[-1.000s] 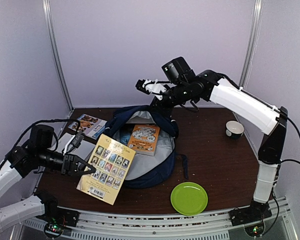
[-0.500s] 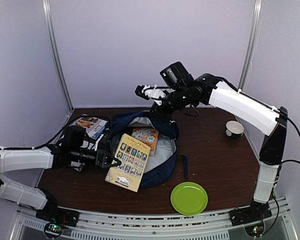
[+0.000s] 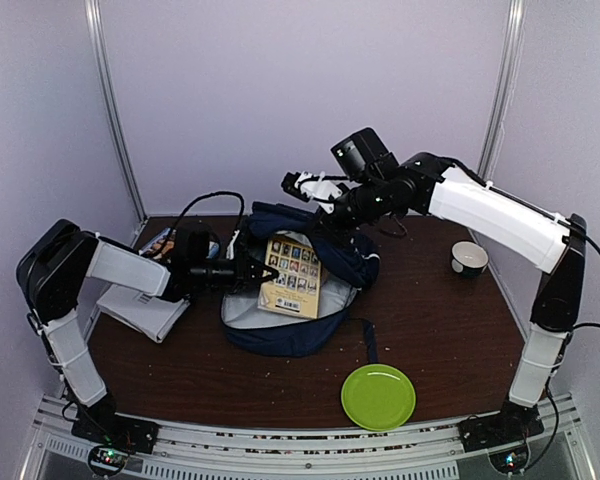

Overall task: Pack the student bag
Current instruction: Place the book in the largest pocket of the bag.

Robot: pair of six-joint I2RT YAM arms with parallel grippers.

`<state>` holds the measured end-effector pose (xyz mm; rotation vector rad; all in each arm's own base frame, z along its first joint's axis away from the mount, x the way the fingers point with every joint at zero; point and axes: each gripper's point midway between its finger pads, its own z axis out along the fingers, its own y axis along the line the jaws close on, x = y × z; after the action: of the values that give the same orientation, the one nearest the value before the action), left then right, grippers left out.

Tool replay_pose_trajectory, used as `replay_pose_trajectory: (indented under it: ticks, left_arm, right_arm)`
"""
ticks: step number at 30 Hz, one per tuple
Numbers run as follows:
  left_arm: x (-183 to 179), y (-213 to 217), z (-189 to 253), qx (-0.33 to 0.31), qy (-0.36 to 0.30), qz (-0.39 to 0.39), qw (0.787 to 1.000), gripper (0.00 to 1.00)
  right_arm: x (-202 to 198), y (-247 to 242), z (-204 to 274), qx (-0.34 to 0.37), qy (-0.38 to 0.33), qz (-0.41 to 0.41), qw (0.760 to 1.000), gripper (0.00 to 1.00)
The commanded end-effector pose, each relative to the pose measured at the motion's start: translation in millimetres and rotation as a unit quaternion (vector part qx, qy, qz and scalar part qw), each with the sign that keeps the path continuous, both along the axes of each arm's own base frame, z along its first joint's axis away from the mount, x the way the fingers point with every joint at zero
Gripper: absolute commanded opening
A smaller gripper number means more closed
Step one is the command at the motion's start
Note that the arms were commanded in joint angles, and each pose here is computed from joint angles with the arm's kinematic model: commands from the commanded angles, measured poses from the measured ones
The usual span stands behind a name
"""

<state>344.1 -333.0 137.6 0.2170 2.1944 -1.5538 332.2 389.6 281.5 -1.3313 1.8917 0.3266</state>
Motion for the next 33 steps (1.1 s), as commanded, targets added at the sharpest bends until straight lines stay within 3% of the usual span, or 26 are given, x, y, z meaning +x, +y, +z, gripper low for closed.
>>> replay_pose_trajectory:
  ticks: [1, 6, 11, 17, 22, 27, 33]
  left_arm:
    - [44.2, 13.2, 8.8, 0.002, 0.013, 0.056, 0.998, 0.00]
    - [33.3, 3.7, 25.2, 0.004, -0.013, 0.005, 1.000, 0.00]
    - [9.6, -3.7, 15.1, -0.013, 0.008, -0.069, 0.998, 0.00]
    - [28.9, -17.6, 4.6, 0.001, 0.022, -0.077, 0.997, 0.00]
    - [40.9, -26.2, -15.7, 0.057, 0.036, -0.071, 0.995, 0.01]
    - [44.4, -21.6, -33.6, 0.101, 0.047, -0.068, 0.991, 0.19]
    - [59.4, -11.2, -54.7, 0.167, 0.047, -0.020, 0.985, 0.32]
  right_arm:
    - [-26.6, -2.5, 62.5, 0.061, -0.051, 0.033, 0.996, 0.00]
    - [-20.3, -9.8, 68.0, 0.052, -0.079, 0.019, 0.995, 0.00]
    - [-19.1, -8.9, 77.2, 0.053, -0.093, 0.027, 0.994, 0.00]
    - [-25.0, -8.6, 74.4, 0.046, -0.090, 0.045, 0.994, 0.00]
    - [-31.8, -10.9, 68.8, 0.039, -0.090, 0.061, 0.993, 0.00]
    - [-34.2, -14.6, 66.6, 0.031, -0.094, 0.064, 0.993, 0.00]
    - [-34.6, -20.6, 65.1, 0.025, -0.097, 0.058, 0.993, 0.00]
